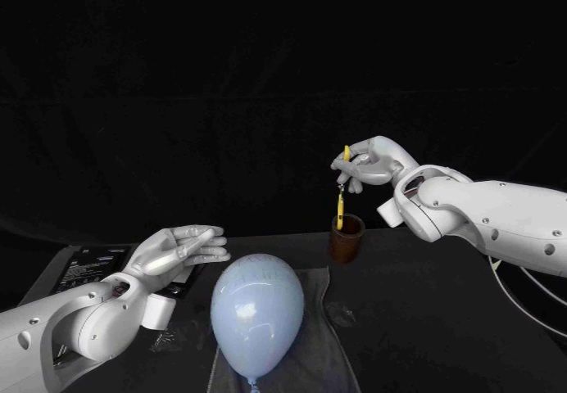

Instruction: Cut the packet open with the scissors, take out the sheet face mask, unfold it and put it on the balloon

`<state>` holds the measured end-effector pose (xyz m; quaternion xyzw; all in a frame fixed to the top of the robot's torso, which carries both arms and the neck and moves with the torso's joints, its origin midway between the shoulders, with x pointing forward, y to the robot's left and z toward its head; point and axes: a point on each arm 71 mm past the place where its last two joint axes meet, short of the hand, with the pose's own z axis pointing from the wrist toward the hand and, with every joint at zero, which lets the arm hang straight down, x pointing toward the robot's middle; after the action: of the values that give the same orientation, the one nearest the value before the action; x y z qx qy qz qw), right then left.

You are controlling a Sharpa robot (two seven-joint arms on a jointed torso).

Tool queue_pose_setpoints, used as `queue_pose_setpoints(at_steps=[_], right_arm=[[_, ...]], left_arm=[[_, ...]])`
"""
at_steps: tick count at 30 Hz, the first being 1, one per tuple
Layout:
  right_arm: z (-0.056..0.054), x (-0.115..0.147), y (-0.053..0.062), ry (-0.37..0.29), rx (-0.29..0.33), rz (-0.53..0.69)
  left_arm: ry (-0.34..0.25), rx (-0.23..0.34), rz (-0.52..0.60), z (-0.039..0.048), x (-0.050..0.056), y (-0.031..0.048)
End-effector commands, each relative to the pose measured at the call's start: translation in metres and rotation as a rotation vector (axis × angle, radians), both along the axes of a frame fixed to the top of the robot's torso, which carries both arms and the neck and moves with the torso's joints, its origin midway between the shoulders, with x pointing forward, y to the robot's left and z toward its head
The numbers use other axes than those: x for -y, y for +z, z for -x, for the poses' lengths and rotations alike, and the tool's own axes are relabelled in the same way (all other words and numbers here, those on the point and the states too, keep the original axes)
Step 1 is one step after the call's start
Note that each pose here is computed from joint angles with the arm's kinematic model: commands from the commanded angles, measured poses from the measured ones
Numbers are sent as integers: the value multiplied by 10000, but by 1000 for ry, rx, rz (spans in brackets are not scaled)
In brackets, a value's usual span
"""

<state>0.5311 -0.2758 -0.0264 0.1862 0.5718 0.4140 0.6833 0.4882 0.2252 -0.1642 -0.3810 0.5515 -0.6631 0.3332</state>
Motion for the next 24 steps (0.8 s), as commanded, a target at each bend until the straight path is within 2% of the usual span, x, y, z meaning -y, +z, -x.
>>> queue_pose_setpoints(at_steps=[1,5,9,14,18,24], right_arm=[[48,-104,24,126,-61,-46],[106,-249,37,226,-111,-100],[145,-412,37,305,-142,-136],[197,-614,12,412,-186,-186],[231,-730,-4,484,-212,-213],[234,-814,-41,540,-242,-252]], left_arm=[[-44,3,22,5,43,13],[-59,12,24,-1,51,30],[-51,27,20,-45,17,69],[-44,59,16,-144,22,188],[-48,100,1,-211,67,302],[-44,148,-24,-278,114,408]])
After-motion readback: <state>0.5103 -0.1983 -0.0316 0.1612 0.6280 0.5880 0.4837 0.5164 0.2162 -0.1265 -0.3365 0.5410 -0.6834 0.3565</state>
